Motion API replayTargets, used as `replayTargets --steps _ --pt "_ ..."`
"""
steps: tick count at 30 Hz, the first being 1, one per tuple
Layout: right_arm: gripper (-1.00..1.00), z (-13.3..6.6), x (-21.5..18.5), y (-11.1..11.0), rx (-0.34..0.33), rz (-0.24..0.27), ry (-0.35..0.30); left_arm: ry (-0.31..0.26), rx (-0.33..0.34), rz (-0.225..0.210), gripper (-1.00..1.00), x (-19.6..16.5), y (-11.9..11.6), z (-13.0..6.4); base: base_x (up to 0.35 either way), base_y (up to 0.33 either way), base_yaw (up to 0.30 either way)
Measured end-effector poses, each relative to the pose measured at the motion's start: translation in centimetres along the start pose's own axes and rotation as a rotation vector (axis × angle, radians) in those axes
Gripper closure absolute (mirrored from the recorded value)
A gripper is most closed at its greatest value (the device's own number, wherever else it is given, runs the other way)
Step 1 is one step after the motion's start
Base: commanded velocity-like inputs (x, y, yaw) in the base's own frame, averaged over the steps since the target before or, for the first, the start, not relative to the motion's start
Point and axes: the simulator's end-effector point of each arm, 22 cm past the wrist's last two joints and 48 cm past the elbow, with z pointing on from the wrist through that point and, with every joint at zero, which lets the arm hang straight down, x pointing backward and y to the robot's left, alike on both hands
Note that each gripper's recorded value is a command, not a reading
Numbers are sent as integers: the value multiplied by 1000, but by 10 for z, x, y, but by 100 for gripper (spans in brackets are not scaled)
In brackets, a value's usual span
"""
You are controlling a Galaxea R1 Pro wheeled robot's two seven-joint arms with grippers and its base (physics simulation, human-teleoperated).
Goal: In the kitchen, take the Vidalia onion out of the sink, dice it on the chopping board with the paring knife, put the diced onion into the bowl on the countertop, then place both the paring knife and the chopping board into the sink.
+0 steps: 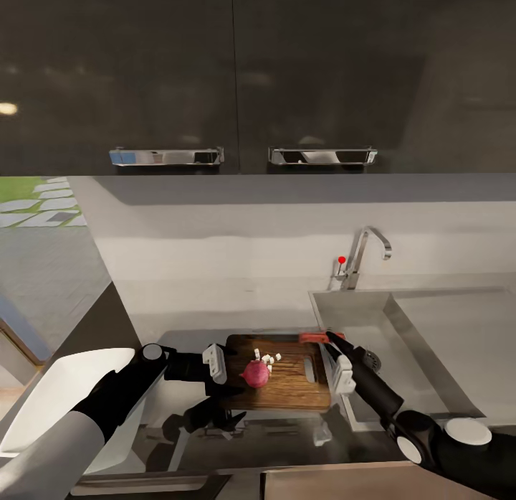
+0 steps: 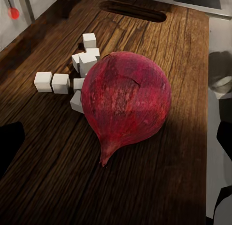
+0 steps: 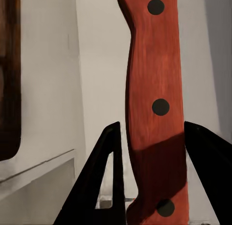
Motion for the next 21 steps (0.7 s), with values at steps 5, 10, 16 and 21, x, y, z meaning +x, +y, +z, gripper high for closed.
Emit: replayTargets --steps 5,10,16,21 --pt "100 -6 -8 13 -30 -5 -21 0 0 0 -100 0 0 0 0 0 0" --pt "100 -9 -11 19 -44 -10 -30 0 0 0 -100 0 0 0 0 0 0" --pt "100 -12 -14 24 -56 -15 -35 0 0 -1 -100 0 0 0 0 0 0" --pt "100 -12 -14 25 -59 -18 -36 0 0 0 -100 0 0 0 0 0 0"
